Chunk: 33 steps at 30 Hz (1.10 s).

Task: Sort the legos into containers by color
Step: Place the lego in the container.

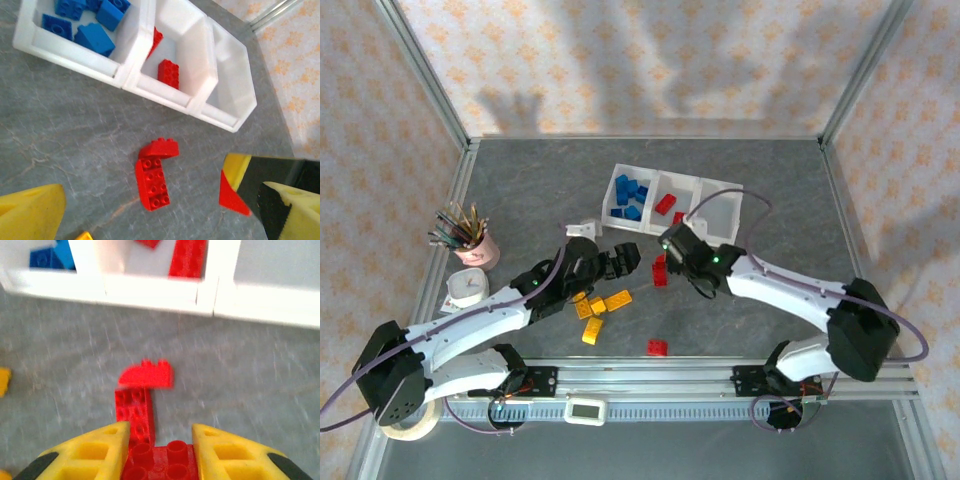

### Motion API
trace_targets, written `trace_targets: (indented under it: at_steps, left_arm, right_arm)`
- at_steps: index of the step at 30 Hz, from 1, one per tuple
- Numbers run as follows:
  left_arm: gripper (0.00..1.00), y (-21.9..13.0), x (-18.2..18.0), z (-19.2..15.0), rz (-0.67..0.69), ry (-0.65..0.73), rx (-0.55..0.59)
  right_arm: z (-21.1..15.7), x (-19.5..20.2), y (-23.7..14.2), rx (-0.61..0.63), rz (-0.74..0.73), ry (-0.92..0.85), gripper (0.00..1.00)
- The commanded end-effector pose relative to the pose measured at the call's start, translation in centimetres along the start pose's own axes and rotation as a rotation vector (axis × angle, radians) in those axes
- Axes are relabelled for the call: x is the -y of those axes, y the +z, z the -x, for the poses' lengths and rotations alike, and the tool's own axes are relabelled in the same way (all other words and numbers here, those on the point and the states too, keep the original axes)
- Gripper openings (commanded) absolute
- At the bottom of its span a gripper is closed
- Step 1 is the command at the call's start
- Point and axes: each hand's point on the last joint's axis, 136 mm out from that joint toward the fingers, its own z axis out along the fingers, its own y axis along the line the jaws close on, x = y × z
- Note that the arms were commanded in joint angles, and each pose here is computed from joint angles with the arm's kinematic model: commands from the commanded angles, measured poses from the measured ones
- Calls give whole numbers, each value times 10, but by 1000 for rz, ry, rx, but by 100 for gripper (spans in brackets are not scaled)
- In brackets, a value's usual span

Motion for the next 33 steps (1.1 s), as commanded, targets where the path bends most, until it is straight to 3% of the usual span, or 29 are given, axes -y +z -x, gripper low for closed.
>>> trace_targets:
  at_steps: [1, 10, 17, 23, 28, 33]
  left_arm:
    - [99, 1, -5, 17, 25, 21, 20]
    - [99, -2, -17, 47, 72, 22, 80]
    - [99, 2, -18, 50, 79, 14, 81]
    - [99, 3, -17, 54, 81, 16, 86]
    - [99, 2, -16, 56, 79, 15, 91]
    - [99, 1, -14, 58, 77, 16, 90]
  right_arm:
    - [46, -3, 10, 108, -33, -37, 26]
    - [113, 5, 54, 178, -156, -51, 26]
    - [145, -7, 93, 171, -146, -57, 28]
    - [160, -9, 124, 156, -184, -75, 40]
    - [169, -15, 114, 177, -162, -78, 56]
    - [170, -21, 85, 188, -95, -77, 61]
